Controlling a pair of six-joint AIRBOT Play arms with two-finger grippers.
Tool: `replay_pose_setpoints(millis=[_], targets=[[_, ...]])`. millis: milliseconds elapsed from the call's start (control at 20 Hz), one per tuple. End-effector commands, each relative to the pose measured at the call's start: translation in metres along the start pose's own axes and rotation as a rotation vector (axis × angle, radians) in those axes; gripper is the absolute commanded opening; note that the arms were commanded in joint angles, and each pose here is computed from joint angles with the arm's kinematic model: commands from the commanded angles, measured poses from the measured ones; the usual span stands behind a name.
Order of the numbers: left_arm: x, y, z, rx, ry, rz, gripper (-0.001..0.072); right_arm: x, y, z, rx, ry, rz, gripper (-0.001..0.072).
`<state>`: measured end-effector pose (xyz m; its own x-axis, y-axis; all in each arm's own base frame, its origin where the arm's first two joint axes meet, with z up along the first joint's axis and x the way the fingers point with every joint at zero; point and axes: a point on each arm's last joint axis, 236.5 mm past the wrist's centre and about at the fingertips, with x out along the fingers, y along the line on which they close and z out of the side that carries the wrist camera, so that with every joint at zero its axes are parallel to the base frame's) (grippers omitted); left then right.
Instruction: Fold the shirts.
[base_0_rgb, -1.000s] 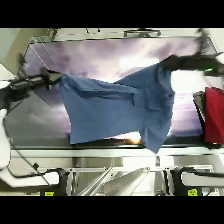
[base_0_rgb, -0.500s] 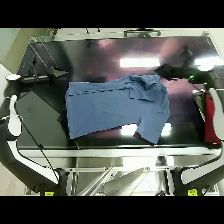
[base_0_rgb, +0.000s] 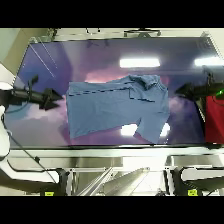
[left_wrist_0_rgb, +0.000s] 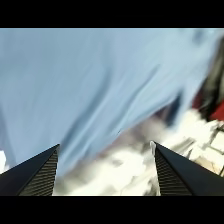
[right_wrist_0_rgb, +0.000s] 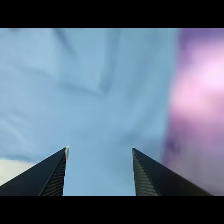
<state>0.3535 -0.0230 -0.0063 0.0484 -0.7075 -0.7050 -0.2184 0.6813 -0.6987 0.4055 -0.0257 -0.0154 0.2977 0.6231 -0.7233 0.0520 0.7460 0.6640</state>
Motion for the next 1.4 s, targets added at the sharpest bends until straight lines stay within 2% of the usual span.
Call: replay_pose_setpoints(millis=[0,200,400,650,700,750,800,850,950,1100,1150,1200,1250,1350], targets=[[0.025,0.064,-0.080,-0.198,0.110,0.215,0.0621,0.007,-0.041,-0.040,0.068,0.077,-0.061,0.0467],[0.046,0.092,-0.112,-0.296,0.096,0.284,0.0621,0.015,-0.051,-0.040,0.086,0.081,-0.064,0.0468],[0.073,0.102,-0.119,-0.277,0.086,0.318,0.0621,0.026,-0.055,-0.045,0.106,0.110,-0.050,0.0468],[0.101,0.068,-0.089,-0.214,-0.025,0.213,0.0619,0.043,-0.052,-0.050,0.099,0.151,-0.031,0.0467],[0.104,0.059,-0.080,-0.194,-0.055,0.176,0.0530,0.047,-0.052,-0.051,0.099,0.156,-0.028,0.0468],[0.106,0.050,-0.072,-0.167,-0.086,0.141,0.0359,0.051,-0.049,-0.051,0.093,0.164,-0.016,0.0468],[0.106,0.045,-0.064,-0.149,-0.115,0.120,0.0266,0.057,-0.046,-0.052,0.090,0.173,-0.003,0.0468],[0.105,0.043,-0.057,-0.145,-0.143,0.111,0.0261,0.062,-0.044,-0.053,0.091,0.181,0.004,0.0468],[0.103,0.046,-0.049,-0.138,-0.178,0.124,0.0089,0.073,-0.041,-0.056,0.088,0.202,0.011,0.0468],[0.102,0.048,-0.046,-0.133,-0.192,0.130,0.0066,0.089,-0.036,-0.064,0.080,0.245,0.021,0.0467],[0.102,0.048,-0.045,-0.125,-0.194,0.131,0.0026,0.093,-0.032,-0.065,0.082,0.249,0.036,0.0466],[0.101,0.046,-0.043,-0.115,-0.199,0.131,0.0029,0.096,-0.021,-0.062,0.089,0.242,0.073,0.0345],[0.098,0.042,-0.039,-0.105,-0.203,0.125,0.0029,0.095,-0.007,-0.058,0.075,0.229,0.126,0.0013],[0.081,0.017,-0.027,-0.022,-0.206,0.097,0.0028,0.081,0.024,-0.044,0.030,0.189,0.208,0.0017]])
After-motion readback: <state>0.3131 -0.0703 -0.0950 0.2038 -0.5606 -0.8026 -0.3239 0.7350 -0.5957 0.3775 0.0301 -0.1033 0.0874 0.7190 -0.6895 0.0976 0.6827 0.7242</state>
